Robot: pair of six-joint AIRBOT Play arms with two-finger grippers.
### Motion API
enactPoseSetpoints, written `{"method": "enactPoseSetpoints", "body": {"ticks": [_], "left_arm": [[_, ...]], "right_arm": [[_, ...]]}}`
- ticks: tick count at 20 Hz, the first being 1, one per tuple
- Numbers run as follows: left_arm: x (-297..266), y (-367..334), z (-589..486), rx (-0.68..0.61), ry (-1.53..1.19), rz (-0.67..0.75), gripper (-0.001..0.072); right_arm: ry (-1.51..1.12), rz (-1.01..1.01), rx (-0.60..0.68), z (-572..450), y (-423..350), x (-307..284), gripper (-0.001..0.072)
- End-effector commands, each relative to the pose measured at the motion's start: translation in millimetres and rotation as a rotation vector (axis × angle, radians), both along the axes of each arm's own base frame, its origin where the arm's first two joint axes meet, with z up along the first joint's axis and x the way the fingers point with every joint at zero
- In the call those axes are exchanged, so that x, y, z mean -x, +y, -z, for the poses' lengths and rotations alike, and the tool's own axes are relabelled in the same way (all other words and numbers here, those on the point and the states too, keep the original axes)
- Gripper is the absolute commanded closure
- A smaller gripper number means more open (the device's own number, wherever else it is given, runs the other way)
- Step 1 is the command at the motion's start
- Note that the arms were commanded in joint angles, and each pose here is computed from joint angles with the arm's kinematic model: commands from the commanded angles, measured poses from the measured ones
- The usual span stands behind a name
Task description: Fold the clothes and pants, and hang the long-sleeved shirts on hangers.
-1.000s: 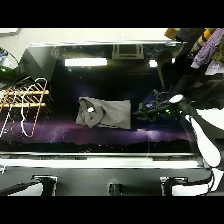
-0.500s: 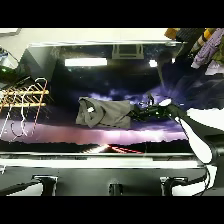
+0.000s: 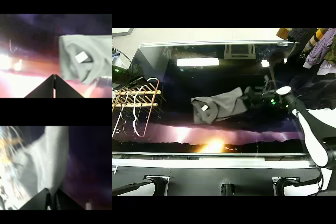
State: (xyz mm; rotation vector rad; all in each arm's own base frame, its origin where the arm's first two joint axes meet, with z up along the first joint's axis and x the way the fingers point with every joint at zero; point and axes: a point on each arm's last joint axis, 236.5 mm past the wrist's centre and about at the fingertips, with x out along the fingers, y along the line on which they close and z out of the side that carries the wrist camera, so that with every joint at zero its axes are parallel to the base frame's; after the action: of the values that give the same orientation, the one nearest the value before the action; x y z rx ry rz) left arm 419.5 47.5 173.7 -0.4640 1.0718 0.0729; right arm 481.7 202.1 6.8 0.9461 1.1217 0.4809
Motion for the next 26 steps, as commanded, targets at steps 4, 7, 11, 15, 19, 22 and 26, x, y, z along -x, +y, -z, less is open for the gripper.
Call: {"method": "enactPoseSetpoints", "body": {"ticks": [4, 7, 11, 15, 19, 22, 26], "left_arm": [[0, 0, 0, -0.005, 0.001, 0.008, 0.0692], [0, 0, 0, -0.005, 0.001, 0.008, 0.0692], [0, 0, 0, -0.004, 0.000, 0.008, 0.0692], [1, 0, 1, -0.003, 0.003, 0.007, 0.0691], [1, 0, 1, -0.002, 0.003, 0.006, 0.0691], [1, 0, 1, -0.002, 0.003, 0.006, 0.0692], [1, 0, 1, -0.002, 0.004, 0.006, 0.0691]], "right_arm": [[-0.118, 0.266, -0.011, -89, -109, -72, 0.0671], [-0.169, 0.384, 0.001, -121, -175, -87, 0.0671], [-0.219, 0.559, 0.028, -159, -264, -92, 0.0672], [-0.242, 0.727, 0.088, -188, -344, -83, 0.0672], [-0.219, 0.882, 0.143, -201, -405, -66, 0.0672], [-0.168, 1.020, 0.119, -204, -439, -51, 0.0672], [-0.126, 1.093, 0.073, -209, -458, -35, 0.0672]]}}
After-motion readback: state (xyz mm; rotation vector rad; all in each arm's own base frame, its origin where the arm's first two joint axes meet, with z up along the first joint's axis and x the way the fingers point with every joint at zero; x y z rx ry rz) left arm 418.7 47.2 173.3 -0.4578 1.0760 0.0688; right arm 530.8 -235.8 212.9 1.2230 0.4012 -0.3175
